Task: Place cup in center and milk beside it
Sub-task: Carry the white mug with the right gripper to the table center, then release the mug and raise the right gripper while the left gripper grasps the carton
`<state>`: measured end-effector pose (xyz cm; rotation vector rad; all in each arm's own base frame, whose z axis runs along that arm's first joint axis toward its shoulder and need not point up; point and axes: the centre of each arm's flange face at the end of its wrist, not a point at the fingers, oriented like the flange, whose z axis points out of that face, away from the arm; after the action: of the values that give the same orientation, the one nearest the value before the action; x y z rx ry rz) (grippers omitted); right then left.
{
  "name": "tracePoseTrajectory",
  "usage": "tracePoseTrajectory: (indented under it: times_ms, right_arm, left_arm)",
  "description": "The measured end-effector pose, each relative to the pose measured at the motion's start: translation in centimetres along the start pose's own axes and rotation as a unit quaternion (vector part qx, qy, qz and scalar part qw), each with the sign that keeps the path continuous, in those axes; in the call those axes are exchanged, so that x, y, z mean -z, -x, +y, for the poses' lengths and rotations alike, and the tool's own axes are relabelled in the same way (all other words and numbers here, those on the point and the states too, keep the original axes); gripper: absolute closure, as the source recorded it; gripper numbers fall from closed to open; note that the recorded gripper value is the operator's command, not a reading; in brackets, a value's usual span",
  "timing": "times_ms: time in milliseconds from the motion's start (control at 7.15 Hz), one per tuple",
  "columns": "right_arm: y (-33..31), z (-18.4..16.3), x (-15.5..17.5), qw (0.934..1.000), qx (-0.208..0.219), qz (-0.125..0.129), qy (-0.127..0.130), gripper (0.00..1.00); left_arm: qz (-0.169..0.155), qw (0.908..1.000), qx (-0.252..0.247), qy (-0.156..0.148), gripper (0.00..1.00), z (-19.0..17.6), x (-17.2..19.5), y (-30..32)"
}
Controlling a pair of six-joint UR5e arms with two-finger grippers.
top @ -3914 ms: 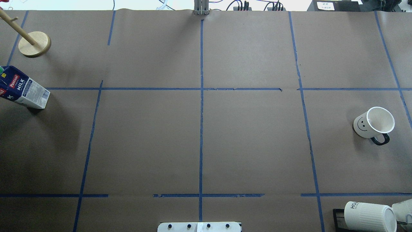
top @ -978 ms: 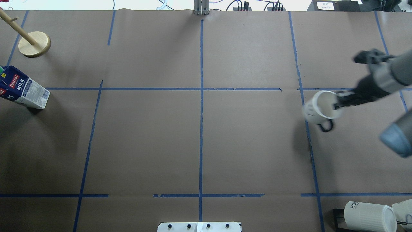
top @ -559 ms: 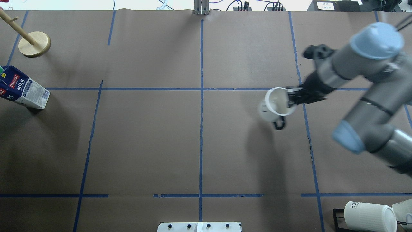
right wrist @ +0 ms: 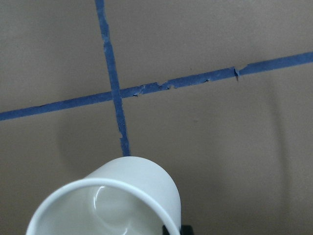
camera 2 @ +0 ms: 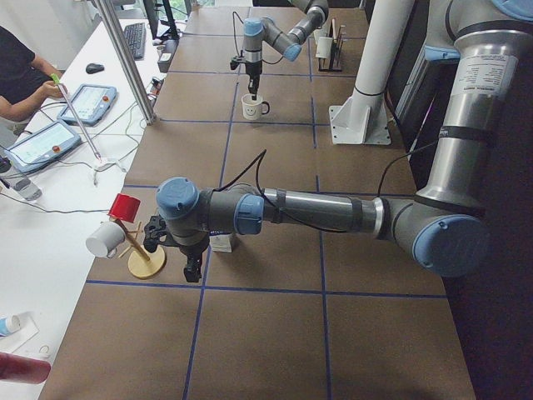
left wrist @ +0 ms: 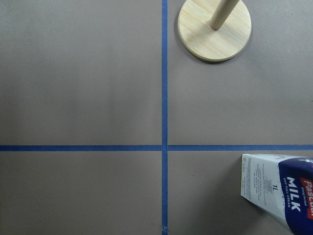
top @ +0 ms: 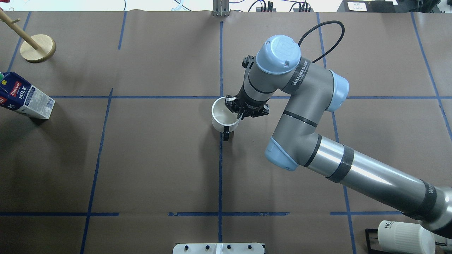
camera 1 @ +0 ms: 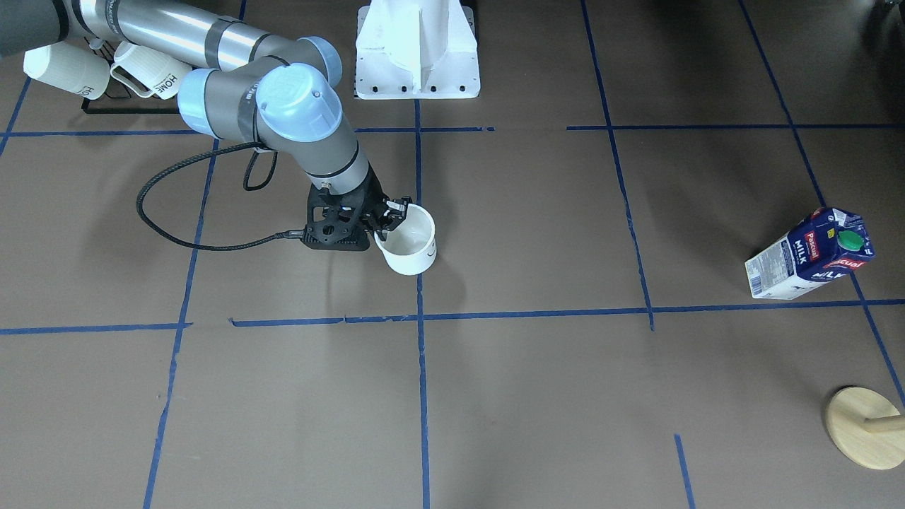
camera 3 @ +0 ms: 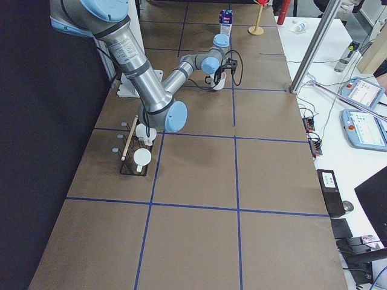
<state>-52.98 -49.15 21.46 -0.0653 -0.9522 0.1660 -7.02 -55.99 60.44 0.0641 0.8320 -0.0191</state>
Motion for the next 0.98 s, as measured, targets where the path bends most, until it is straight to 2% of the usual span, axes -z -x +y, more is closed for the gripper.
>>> tracePoseTrajectory:
  times_ms: [280,419,559,699,839,978]
  right_arm:
    - [0.2,0.5,-0.9,1.0,0.0,0.006,-0.001,0.0]
    - [0.2,0.2,-0.1,1.0,0.001,0.001,-0.005,0.0]
    - [-0.8,-1.0,2.1,0.9999,-0.002,-0.01,-0.01,0.0]
    - [-4.1,-3.0,5.0,0.9997,-0.006,-0.021,-0.01,0.0]
    - [-9.4,-4.8,7.2,0.9997,0.01,-0.023,-0.006,0.0]
    - [-13.8,-5.7,7.9,0.9992,0.036,-0.016,-0.003,0.0]
  left_arm:
    - [0.015,0.9999,-0.003,0.002,0.0,-0.1,-0.2,-1.3]
    - [0.024,0.9997,0.006,0.0,0.0,-0.3,0.1,-3.1]
    - [0.029,0.9995,0.014,-0.003,0.0,-0.5,0.4,-6.5]
    - [0.032,0.9994,0.01,-0.004,0.0,-0.4,0.4,-10.0]
    - [0.034,0.9994,-0.001,0.003,0.0,-0.7,-0.3,-12.7]
    - [0.036,0.9992,-0.012,0.013,0.0,-1.3,-1.4,-14.9]
